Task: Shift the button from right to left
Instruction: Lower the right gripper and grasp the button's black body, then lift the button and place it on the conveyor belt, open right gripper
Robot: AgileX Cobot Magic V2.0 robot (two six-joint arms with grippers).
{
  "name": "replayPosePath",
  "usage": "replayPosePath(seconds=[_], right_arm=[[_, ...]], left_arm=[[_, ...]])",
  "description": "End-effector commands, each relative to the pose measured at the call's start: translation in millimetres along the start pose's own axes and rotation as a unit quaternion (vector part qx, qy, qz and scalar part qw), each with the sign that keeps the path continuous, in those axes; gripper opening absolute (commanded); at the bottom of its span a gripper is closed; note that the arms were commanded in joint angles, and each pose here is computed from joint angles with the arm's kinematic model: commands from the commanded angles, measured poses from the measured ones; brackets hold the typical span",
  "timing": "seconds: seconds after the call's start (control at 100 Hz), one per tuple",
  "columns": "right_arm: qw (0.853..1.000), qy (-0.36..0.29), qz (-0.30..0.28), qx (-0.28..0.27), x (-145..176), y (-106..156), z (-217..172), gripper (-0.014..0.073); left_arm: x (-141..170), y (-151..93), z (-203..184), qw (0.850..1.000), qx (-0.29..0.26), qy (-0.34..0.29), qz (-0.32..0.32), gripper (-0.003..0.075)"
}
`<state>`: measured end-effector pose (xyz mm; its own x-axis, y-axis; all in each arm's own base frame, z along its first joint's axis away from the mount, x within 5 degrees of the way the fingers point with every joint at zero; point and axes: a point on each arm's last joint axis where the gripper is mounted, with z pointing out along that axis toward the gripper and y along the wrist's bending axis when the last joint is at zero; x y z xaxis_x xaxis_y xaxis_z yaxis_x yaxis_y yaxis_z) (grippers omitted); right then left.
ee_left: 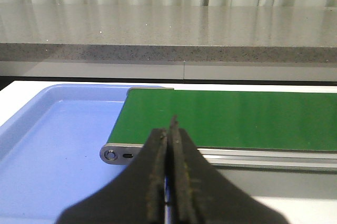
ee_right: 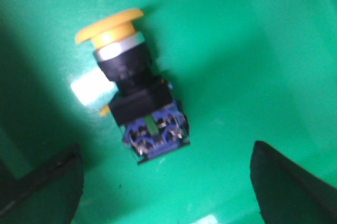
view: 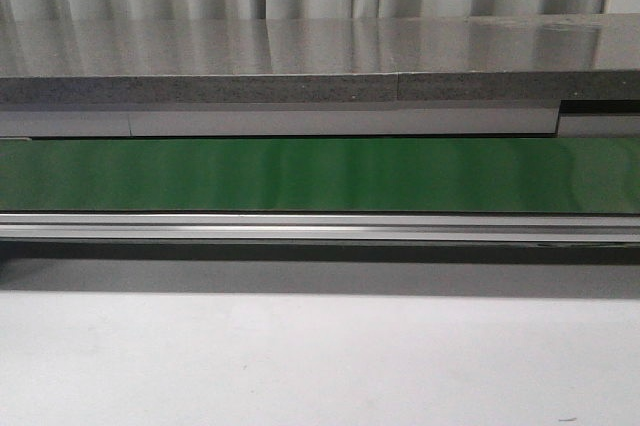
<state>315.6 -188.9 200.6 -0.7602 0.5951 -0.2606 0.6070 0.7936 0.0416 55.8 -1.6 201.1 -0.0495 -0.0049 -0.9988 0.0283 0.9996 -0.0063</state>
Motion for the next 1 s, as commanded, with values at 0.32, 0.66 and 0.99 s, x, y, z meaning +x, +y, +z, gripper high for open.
replayPosePath(seconds=[0.32,0.66,0.99], right_arm=[[0.999,-0.036,0.005,-0.021,-24.3,10.4,11.4,0.0515],[0.998,-0.05,0.006,-0.026,-26.1,12.9,8.2,0.0204],[0.997,-0.07,-0.014,-0.039,-9.5,23.0,-66.8,0.0205]], left_arm=[[6.5,0.2,0.0,0.999,-0.001,-0.031,-0.009,-0.002],[6.5,0.2,0.0,0.999,-0.001,-0.031,-0.009,-0.002],[6.5,0.2,0.0,0.999,-0.001,-0.031,-0.009,-0.002]])
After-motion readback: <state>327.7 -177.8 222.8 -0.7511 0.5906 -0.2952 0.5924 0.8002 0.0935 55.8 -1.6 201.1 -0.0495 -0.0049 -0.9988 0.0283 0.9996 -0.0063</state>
